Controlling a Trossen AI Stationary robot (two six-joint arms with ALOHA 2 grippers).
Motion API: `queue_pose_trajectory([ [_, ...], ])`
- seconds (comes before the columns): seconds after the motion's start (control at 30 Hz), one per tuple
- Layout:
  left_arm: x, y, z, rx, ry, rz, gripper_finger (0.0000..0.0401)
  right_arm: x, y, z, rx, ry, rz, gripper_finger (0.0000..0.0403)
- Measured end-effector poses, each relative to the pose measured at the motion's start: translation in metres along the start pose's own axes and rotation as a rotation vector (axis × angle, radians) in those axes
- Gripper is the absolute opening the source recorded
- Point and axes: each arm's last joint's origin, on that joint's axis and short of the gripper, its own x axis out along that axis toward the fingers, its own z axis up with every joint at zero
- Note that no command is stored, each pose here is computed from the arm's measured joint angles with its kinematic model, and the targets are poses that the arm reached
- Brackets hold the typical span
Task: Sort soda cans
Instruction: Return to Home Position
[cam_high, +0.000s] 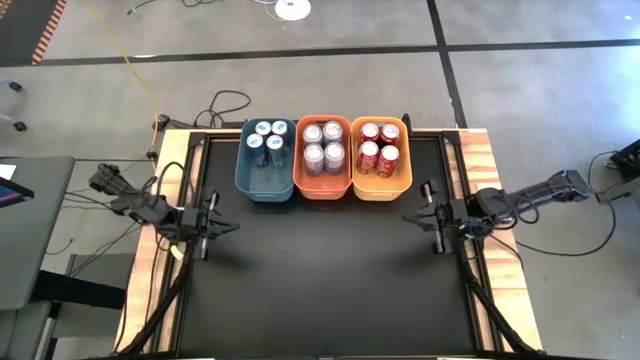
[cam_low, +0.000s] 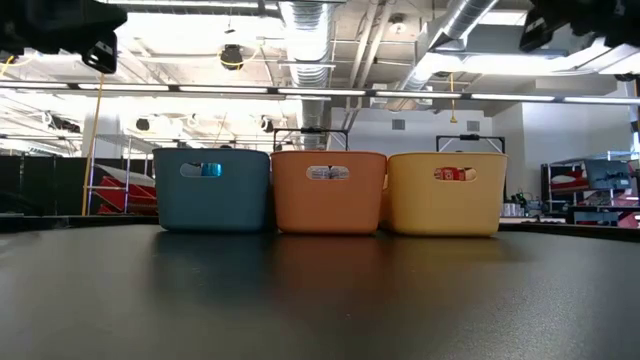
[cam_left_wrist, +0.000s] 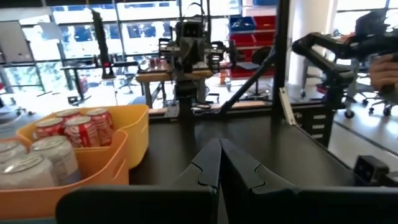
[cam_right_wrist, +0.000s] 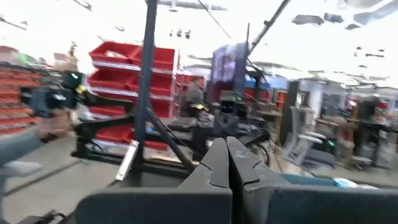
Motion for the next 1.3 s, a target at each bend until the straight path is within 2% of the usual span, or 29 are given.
queue_pose_trajectory([
  [0.27, 0.006, 0.005, -0.019, 0.019, 0.022, 0.088, 0.0, 0.004, -0.013, -0.008, 0.019, 0.042, -0.061, 0.0],
  [0.47, 0.008, 0.008, -0.021, -0.007, 0.03, 0.044, 0.0, 0.003, -0.016, -0.014, 0.012, 0.098, -0.077, 0.0],
  [0.63, 0.008, 0.011, -0.027, -0.026, 0.093, 0.065, 0.0, -0.002, -0.017, -0.01, 0.007, 0.084, -0.081, 0.0],
  [1.13, -0.003, 0.016, -0.034, -0.037, 0.136, 0.127, 0.0, -0.027, -0.014, -0.001, 0.003, 0.075, -0.061, 0.0],
  [1.3, -0.004, 0.016, -0.037, -0.04, 0.165, 0.127, 0.0, -0.034, -0.013, -0.009, -0.009, 0.06, -0.063, 0.0],
])
